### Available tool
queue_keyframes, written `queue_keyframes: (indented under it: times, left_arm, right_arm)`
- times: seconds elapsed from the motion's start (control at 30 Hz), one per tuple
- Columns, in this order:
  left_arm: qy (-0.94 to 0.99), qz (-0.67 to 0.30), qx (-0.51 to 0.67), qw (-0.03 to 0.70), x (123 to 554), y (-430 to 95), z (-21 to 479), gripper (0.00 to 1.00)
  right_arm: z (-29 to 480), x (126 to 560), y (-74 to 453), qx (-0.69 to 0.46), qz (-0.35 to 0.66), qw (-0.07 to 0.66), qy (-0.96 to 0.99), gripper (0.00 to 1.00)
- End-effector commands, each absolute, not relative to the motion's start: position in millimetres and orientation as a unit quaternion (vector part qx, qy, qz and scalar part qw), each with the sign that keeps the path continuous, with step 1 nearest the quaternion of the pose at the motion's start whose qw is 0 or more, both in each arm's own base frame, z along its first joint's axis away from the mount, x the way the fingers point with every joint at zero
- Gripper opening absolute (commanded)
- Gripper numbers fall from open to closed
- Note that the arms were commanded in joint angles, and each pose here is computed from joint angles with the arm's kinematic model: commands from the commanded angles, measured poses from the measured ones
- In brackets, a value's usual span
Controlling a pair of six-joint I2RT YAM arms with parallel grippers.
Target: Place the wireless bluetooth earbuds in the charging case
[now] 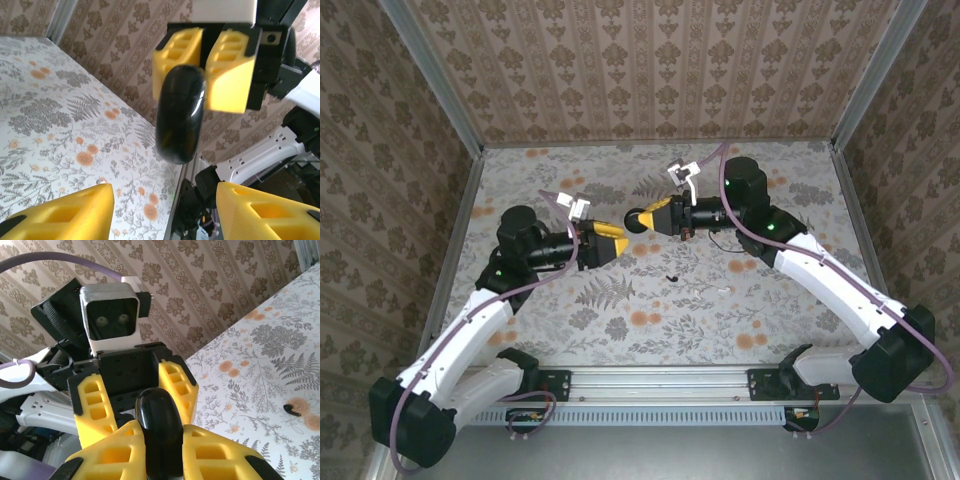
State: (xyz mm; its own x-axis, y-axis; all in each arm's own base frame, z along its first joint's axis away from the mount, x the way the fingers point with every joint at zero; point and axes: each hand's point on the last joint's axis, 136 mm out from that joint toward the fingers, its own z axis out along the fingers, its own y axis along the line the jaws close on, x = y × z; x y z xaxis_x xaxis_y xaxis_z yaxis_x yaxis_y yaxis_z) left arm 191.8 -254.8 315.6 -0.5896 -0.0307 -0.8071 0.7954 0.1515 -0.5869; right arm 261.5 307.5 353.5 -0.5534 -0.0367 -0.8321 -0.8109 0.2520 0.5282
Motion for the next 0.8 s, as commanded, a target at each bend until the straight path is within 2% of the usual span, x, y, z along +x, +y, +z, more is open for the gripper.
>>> queue_keyframes:
  times: [0.0,0.43,0.77]
  left_arm:
    - [0.645,-0.580,0.331,0.371,182.5,-254.6,329.9,0.56]
    - [0.580,-0.585,0.367,0.432,179.3,-269.3,355.8,0.60]
    - [0.576,-0.591,0.374,0.422,183.4,-280.8,351.7,0.51]
  right_arm:
    - [368.4,250.6,300.0,-0.338,0.509,0.386,0.691,0.03]
    - [363.4,241.6,301.1,-0.351,0.518,0.367,0.688,0.03]
    - [364.0,242.5,304.4,-0.348,0.529,0.364,0.683,0.03]
